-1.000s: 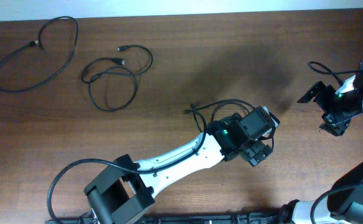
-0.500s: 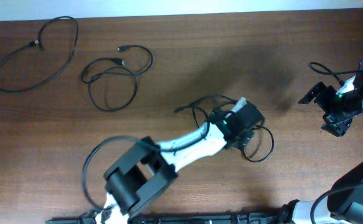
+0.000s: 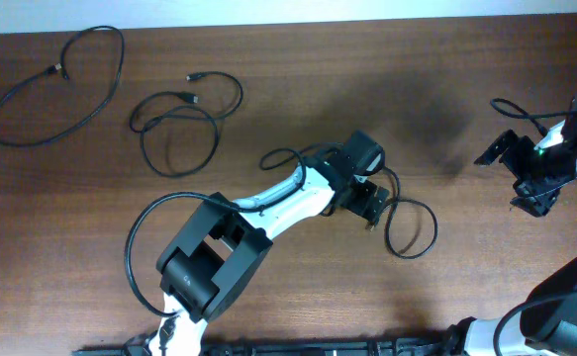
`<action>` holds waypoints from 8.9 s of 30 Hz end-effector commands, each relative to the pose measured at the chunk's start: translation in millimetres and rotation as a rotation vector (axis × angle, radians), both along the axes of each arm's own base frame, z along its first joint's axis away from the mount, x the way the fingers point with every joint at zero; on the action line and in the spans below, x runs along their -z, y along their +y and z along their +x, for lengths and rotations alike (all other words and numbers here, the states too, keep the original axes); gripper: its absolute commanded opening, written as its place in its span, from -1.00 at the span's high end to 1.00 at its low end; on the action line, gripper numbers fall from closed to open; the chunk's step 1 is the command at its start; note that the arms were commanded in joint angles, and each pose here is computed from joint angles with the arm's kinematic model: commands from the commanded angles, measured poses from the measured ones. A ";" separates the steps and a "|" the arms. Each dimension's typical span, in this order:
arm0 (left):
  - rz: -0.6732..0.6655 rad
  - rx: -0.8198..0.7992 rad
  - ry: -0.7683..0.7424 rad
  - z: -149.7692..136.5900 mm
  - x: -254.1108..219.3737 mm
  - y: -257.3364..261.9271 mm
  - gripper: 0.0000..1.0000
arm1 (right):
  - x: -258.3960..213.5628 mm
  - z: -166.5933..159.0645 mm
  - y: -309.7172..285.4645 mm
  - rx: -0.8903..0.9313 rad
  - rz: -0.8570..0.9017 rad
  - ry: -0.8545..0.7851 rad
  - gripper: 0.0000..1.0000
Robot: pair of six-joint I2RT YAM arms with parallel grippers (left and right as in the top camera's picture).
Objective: Untangle cables
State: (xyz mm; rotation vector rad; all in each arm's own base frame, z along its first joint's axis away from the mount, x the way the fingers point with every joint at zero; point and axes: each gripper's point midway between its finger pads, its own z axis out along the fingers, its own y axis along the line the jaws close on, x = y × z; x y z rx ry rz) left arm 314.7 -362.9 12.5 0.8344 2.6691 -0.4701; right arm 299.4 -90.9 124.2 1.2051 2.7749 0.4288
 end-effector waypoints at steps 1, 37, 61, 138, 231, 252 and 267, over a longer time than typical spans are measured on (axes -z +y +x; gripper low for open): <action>-0.026 0.091 0.148 -42.7 17.4 -14.2 -0.98 | -9.5 2.9 -5.3 -0.006 -0.034 -0.031 -0.97; 0.105 0.154 0.002 -61.8 70.6 -41.3 1.00 | -9.5 2.7 -5.2 -0.006 -0.034 -0.030 -0.97; 0.045 -0.476 -0.463 41.8 -267.2 203.5 1.00 | -9.4 6.1 -10.2 -0.004 -0.060 -0.042 -0.98; -0.446 -0.943 -1.078 -32.0 -400.6 449.4 -0.97 | -10.8 10.0 28.6 -0.218 0.069 -0.179 -0.86; -0.101 -0.885 -0.126 -222.1 -196.4 339.6 -0.97 | -240.5 -110.8 100.3 -0.362 -0.694 -1.351 -0.97; -0.101 -0.885 -0.126 -222.1 -196.4 339.6 -0.97 | -124.2 -80.2 77.8 -0.243 -0.788 -1.386 -0.97; -0.101 -0.885 -0.126 -222.1 -196.4 339.6 -0.98 | -52.7 -52.8 80.7 -0.268 -0.769 -1.378 -0.97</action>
